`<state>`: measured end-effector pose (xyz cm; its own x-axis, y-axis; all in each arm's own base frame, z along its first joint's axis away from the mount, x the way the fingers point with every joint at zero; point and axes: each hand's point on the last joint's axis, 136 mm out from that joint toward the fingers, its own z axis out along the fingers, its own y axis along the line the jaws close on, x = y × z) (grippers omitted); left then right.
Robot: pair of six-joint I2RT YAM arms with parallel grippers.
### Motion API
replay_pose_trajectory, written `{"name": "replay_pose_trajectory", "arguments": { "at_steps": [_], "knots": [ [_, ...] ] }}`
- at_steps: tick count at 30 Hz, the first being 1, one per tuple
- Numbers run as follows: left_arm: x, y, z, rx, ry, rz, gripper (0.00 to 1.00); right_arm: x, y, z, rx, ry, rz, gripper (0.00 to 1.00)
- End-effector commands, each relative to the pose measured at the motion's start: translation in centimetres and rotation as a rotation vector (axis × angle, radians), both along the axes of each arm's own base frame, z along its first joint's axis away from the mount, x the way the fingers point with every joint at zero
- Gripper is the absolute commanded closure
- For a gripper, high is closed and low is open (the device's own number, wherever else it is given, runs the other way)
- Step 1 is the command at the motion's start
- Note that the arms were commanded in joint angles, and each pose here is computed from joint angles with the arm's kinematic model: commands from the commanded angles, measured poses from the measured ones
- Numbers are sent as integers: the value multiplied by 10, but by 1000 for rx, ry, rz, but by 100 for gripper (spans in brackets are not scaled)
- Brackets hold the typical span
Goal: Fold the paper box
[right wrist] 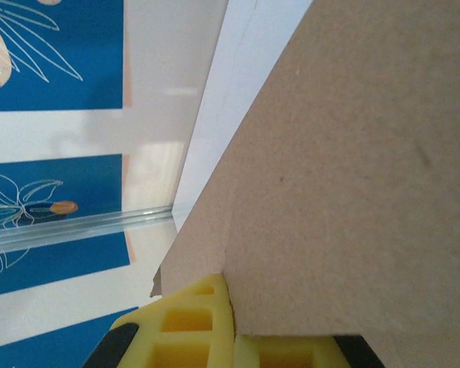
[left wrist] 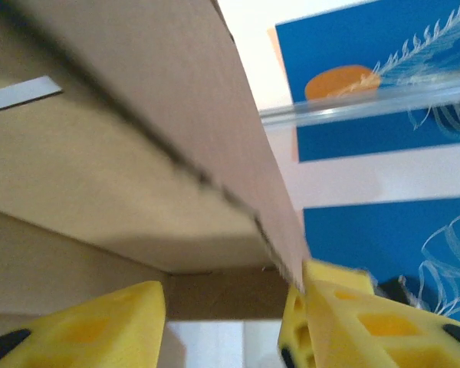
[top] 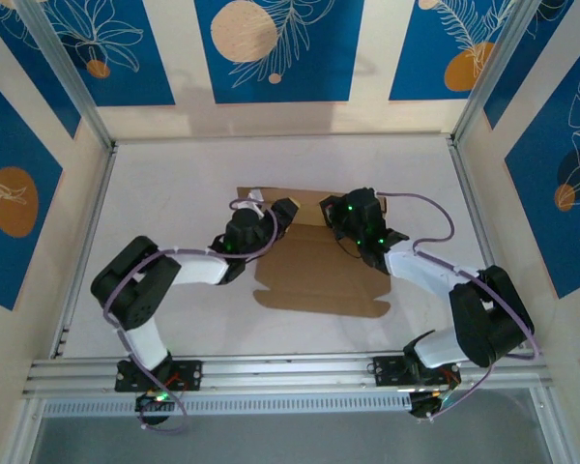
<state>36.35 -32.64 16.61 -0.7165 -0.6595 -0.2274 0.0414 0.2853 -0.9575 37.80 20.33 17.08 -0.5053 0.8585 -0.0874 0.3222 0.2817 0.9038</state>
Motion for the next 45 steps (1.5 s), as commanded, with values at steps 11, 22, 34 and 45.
{"name": "replay_pose_trajectory", "arguments": {
  "at_steps": [11,22,34,45],
  "knots": [
    [-51,79,58,534,-257,-129,28,-10,-29,-24,-56,67,-69,96],
    [-2,113,86,559,-20,-262,38,-14,-42,-21,-58,104,20,96],
    [-1,29,73,477,66,-497,43,-14,-39,-11,-66,78,66,96],
    [22,20,42,494,101,-462,43,-13,-36,-8,-47,68,77,96]
  ]
}}
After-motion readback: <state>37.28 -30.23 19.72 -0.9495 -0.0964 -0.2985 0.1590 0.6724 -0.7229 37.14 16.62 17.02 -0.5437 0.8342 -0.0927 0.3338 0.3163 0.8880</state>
